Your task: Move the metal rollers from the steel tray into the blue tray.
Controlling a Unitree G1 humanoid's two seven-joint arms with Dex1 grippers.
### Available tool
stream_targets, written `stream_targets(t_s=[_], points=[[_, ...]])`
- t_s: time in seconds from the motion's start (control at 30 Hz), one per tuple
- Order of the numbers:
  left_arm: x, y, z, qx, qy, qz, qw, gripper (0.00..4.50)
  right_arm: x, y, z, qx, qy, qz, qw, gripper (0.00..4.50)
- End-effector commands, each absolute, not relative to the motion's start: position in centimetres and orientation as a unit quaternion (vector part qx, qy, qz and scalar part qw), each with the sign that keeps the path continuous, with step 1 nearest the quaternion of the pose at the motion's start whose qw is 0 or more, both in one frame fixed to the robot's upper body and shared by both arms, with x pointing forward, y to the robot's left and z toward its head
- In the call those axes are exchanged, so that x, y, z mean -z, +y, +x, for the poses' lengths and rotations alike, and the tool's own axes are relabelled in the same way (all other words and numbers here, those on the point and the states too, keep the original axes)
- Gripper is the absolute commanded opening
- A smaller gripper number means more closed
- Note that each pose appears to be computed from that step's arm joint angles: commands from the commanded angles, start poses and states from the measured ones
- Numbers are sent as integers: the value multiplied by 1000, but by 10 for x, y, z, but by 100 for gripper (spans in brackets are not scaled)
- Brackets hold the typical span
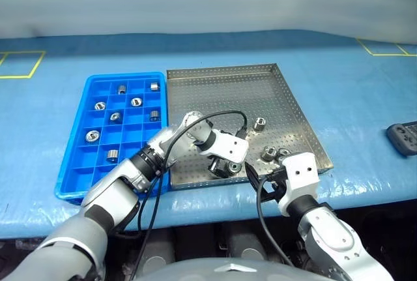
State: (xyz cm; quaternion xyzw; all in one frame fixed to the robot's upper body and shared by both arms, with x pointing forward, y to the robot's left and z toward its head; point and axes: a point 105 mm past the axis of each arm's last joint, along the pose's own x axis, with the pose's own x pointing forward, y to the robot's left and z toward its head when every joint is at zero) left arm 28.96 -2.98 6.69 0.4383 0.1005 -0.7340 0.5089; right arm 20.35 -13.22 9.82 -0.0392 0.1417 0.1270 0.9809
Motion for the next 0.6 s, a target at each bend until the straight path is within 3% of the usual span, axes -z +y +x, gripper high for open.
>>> stream_targets(t_s=[0.03, 0.2, 0.23, 0.37, 0.6], points=[[-65, -36, 282, 745, 98, 435, 497, 358, -112, -129, 202, -127, 113, -38, 985, 450], [-67, -32, 282, 747, 104, 427, 499, 189, -111, -128, 202, -128, 115, -35, 984, 450], [-68, -31, 284, 745, 104, 423, 505, 172, -111, -126, 203, -131, 114, -35, 984, 450], [-79, -32, 293, 724, 102, 399, 554, 171, -111, -123, 205, -140, 113, -35, 983, 450], [-146, -29, 330, 614, 57, 237, 751, 171, -115, -113, 213, -170, 102, -40, 979, 450]])
